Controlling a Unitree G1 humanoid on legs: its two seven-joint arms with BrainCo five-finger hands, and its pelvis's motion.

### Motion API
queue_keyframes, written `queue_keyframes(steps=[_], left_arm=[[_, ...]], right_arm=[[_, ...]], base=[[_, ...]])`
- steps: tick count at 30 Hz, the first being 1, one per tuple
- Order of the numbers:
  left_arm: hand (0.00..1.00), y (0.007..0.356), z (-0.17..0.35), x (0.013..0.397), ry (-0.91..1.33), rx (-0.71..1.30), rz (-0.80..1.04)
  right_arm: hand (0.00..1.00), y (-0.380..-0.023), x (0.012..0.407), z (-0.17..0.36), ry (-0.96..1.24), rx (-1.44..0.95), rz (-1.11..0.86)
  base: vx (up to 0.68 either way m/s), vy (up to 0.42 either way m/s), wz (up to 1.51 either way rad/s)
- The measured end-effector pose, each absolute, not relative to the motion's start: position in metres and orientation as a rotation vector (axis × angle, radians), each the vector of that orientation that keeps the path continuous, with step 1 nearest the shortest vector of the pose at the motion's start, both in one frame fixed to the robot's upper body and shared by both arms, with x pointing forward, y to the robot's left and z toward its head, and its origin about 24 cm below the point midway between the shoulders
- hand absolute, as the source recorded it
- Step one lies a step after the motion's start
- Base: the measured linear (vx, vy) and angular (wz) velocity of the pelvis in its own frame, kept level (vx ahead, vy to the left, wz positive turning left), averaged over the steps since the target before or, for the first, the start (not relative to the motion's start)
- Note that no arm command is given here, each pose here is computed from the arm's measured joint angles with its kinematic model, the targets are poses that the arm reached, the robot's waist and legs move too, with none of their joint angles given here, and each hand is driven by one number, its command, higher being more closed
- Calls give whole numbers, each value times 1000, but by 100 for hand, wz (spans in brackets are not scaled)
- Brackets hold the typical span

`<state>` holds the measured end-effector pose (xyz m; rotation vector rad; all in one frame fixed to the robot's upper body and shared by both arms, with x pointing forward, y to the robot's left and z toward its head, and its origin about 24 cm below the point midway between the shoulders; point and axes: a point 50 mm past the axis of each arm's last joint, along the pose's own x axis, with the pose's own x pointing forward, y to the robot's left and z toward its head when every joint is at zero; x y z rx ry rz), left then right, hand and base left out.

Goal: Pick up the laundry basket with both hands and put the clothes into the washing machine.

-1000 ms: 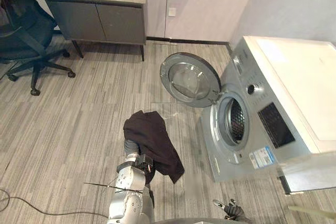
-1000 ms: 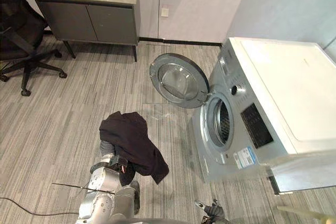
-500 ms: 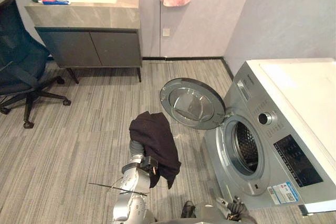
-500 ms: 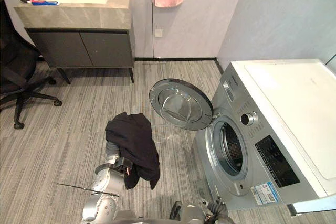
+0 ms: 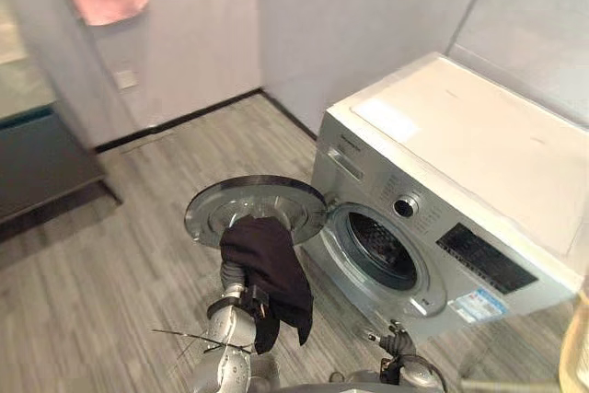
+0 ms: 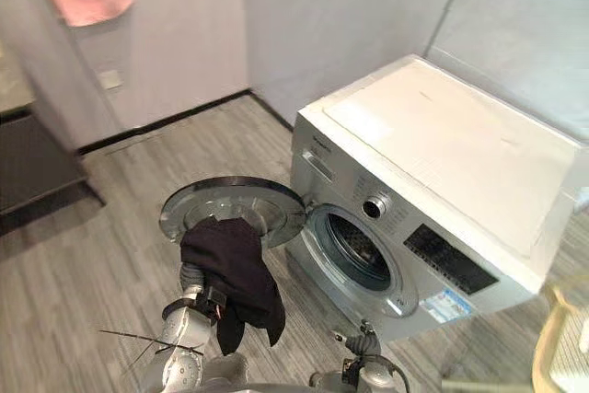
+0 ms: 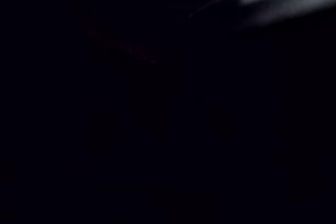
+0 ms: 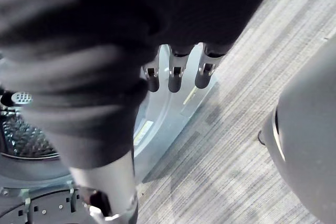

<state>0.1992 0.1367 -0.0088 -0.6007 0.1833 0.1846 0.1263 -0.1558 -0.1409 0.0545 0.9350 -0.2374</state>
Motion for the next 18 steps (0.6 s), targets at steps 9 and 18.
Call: queue_keyframes(steps=[9, 18], left_arm=[[100, 136, -23, 199, 242, -620, 153], [100, 150, 69, 300, -108, -808, 244]], right_arm=[[0, -149, 141, -139, 931, 32, -172], [0, -128, 231, -76, 554, 70, -121]], base=[[-143, 184, -155], [-97, -158, -74]])
